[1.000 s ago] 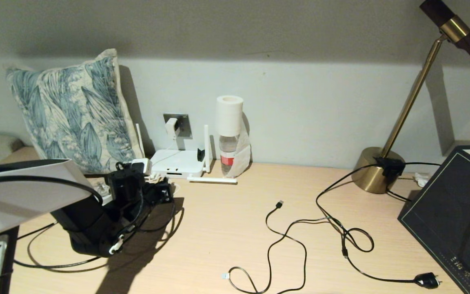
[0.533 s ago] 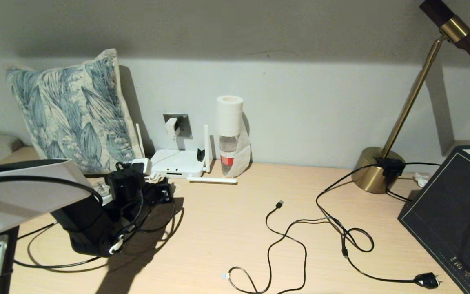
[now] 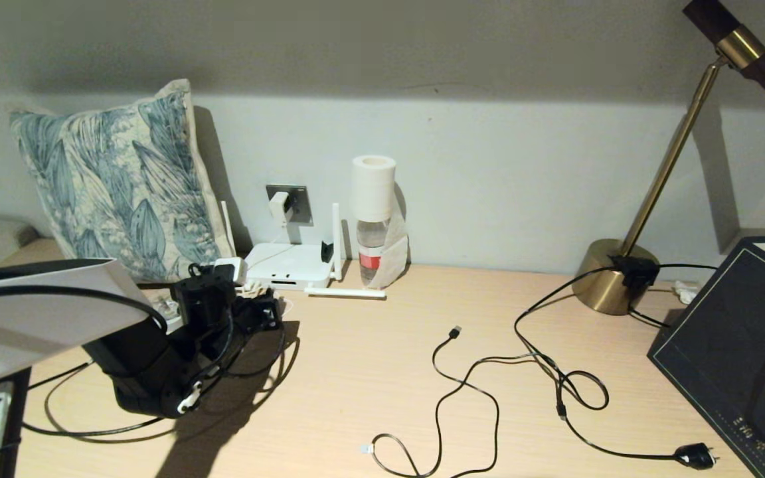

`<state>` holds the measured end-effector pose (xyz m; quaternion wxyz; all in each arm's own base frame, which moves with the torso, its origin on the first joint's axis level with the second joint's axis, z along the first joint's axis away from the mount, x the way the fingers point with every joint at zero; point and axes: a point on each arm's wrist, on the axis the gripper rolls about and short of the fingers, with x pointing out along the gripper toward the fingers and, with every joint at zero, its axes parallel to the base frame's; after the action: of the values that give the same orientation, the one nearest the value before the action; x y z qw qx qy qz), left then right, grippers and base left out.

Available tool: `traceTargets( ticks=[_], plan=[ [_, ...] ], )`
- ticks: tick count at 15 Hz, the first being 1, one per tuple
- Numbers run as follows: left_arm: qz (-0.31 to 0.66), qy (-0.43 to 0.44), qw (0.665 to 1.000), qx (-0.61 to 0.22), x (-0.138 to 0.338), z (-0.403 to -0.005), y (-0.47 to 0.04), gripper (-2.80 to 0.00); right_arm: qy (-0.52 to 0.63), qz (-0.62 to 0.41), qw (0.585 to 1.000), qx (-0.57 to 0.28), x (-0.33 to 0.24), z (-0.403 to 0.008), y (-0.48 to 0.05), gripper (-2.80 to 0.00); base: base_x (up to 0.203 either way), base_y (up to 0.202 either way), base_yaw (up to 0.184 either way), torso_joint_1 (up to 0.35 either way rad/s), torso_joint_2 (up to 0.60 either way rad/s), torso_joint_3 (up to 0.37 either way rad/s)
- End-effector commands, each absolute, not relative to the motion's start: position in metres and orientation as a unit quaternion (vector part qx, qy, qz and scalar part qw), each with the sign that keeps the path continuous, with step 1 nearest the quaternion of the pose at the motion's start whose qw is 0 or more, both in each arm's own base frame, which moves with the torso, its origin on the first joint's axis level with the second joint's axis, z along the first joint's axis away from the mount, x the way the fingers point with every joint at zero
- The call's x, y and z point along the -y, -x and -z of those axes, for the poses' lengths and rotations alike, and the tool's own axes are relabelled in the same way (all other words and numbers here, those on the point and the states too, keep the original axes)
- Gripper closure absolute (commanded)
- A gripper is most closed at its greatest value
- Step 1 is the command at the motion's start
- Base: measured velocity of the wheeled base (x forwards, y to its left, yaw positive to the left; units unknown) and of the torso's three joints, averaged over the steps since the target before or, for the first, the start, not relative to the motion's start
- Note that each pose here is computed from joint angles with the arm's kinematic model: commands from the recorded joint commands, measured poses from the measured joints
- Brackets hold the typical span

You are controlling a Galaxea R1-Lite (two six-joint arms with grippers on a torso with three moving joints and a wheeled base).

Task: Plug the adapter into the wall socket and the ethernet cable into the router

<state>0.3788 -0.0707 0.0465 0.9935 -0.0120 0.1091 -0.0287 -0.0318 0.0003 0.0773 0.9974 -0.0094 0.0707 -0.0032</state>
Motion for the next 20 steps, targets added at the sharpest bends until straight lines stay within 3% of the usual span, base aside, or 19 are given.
traceTargets(
  ticks=[1, 20],
  plan=[
    [0.028, 0.013, 0.994, -0.105, 0.0706, -0.0476, -0.3790, 0.00, 0.010, 0.003, 0.997, -0.071, -0.0003, -0.0772, 0.0318, 0.00, 0.000, 0.000, 0.000, 0.000, 0.00, 0.000],
    [0.028, 0.013, 0.994, -0.105, 0.0706, -0.0476, -0.3790, 0.00, 0.010, 0.003, 0.997, -0.071, -0.0003, -0.0772, 0.0318, 0.00, 0.000, 0.000, 0.000, 0.000, 0.00, 0.000]
  ],
)
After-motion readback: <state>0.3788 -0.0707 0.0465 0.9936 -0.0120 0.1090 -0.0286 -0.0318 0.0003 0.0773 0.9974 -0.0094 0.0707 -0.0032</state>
